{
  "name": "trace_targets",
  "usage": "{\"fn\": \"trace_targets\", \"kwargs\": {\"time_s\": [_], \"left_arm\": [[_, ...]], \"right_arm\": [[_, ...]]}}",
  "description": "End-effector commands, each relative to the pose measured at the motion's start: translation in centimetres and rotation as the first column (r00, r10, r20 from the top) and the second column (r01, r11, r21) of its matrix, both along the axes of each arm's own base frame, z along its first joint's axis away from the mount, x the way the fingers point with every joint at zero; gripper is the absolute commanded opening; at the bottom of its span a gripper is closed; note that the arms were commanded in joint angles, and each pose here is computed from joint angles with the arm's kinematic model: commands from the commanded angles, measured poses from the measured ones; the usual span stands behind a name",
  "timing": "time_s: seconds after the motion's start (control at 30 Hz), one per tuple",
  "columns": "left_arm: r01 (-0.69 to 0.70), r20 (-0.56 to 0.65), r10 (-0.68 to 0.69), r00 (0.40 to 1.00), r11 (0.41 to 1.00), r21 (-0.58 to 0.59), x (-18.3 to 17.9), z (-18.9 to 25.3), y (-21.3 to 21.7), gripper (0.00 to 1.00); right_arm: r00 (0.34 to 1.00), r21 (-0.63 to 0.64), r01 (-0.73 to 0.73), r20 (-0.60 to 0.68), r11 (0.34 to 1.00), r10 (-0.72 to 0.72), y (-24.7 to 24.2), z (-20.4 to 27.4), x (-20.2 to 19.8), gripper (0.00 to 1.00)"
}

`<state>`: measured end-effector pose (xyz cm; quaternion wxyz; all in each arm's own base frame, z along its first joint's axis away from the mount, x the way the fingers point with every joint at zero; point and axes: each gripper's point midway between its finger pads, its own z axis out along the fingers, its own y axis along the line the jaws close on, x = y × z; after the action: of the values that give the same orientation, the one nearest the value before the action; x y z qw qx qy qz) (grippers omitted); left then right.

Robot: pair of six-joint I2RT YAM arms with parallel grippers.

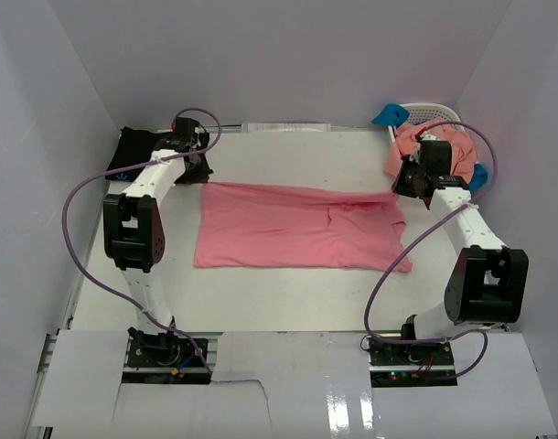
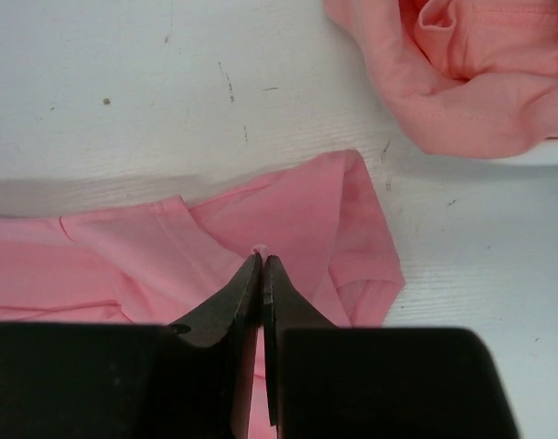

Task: Fold and stack the t-shirts
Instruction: Fold the other side of the tshirt into a rectangle

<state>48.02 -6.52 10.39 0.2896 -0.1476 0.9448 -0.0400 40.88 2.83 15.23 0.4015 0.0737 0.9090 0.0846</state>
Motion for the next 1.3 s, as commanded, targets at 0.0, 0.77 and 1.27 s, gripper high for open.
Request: {"fn": "trace_targets", "kwargs": {"time_s": [0.0, 0.77, 1.27], "left_arm": [[0.022, 0.060, -0.021, 0.998, 1.000, -0.018, -0.4, 2.6, -0.4, 0.00], [0.040, 0.064, -0.039, 0.997, 0.999, -0.015, -4.1, 3.3, -0.7, 0.00], [0.023, -0.017, -0.024, 1.000, 0.999, -0.032, -8.5, 0.4, -1.2, 0.00]], "right_arm": [[0.998, 0.000, 0.051, 0.037, 0.999, -0.051, -1.5, 1.4, -0.4, 0.08], [0.995, 0.012, 0.059, -0.077, 0.998, -0.058, -1.7, -1.8, -5.2, 0.08], [0.973, 0.005, 0.089, -0.212, 0.996, -0.086, -1.8, -5.4, -9.0, 0.08]]}}
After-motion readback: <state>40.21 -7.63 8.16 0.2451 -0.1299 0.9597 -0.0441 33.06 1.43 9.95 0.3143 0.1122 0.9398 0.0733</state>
